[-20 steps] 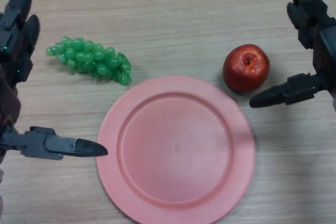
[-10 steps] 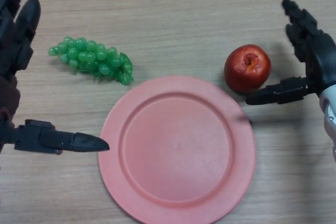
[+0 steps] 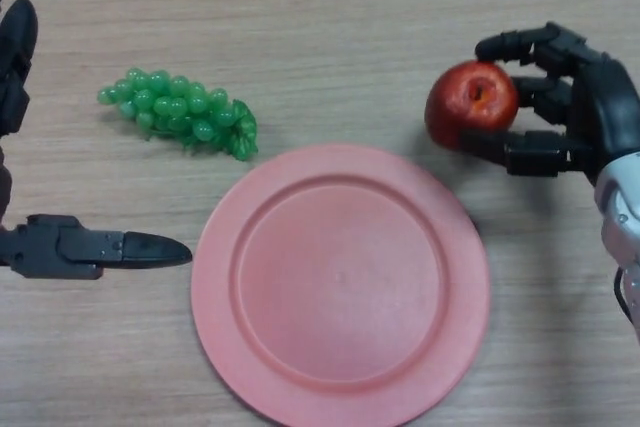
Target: Pick up the red apple and place it on the plate
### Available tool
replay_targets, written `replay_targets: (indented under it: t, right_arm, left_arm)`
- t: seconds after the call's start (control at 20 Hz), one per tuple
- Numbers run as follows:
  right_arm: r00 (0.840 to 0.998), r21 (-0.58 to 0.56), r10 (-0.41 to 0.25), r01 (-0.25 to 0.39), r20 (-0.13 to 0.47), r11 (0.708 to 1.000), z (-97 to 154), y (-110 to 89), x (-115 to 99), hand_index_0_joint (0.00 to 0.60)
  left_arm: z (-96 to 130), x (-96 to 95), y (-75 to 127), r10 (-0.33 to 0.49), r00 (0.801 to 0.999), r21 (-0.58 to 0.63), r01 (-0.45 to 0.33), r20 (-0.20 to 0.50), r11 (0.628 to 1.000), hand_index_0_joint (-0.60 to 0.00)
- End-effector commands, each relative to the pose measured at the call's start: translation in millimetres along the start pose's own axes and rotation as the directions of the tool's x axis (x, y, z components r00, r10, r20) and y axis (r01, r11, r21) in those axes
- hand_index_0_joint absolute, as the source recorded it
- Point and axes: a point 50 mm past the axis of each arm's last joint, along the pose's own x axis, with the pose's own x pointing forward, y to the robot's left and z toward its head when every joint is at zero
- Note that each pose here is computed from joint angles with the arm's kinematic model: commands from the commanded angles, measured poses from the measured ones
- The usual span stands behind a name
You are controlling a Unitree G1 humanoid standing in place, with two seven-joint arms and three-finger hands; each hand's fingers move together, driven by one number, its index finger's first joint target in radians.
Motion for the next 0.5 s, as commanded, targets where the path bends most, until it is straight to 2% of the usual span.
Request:
replay_targets:
  t: [0.05,0.25,0.45,0.5]
  right_arm:
    - [0.974,0.071,-0.062,0.047,0.22,0.996,48.2,-14.1,-6.6,0.6]
    - [0.971,0.011,0.038,-0.041,0.234,0.999,53.4,15.1,-34.3,0.6]
    - [0.97,0.019,0.078,-0.085,0.231,0.996,55.9,33.9,-63.7,0.6]
    - [0.965,0.007,0.089,-0.094,0.248,0.996,56.5,39.1,-70.9,0.6]
  left_arm:
    - [25.5,-1.2,10.1,0.038,0.987,0.097,-0.054,0.159,0.994,0.0]
    - [28.9,1.0,9.7,0.032,0.981,0.108,-0.053,0.19,0.993,0.0]
    - [20.7,8.4,14.0,0.04,0.984,0.102,-0.058,0.174,0.993,0.0]
    - [18.3,9.7,13.8,0.042,0.985,0.097,-0.059,0.169,0.994,0.0]
